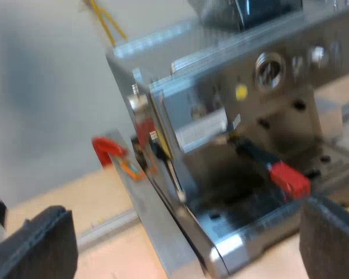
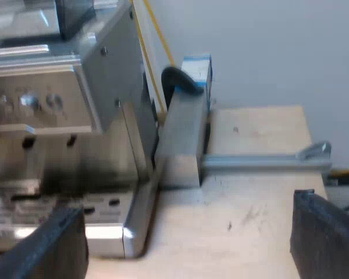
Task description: Put the handle in the coffee machine
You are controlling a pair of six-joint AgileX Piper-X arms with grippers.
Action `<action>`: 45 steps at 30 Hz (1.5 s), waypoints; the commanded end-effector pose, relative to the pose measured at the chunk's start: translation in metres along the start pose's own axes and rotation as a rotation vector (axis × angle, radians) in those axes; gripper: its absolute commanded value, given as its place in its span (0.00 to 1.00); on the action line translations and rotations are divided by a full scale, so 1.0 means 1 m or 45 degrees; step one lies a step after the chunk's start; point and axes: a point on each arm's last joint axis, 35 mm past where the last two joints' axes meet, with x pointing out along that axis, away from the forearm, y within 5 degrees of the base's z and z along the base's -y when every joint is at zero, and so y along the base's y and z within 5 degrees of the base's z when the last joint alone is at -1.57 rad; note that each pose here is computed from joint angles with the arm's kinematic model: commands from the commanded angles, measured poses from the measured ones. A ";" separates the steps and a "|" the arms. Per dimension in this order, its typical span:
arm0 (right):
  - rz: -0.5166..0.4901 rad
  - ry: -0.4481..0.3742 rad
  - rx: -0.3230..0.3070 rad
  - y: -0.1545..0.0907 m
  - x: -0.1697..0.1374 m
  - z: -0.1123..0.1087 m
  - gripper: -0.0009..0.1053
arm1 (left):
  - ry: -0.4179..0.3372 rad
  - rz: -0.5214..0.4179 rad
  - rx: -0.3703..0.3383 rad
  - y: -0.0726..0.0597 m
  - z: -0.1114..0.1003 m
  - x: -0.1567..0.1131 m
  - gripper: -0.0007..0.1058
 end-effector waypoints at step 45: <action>0.115 0.373 0.032 0.015 0.132 -0.095 0.69 | 0.344 0.035 -0.298 0.029 -0.092 0.122 0.75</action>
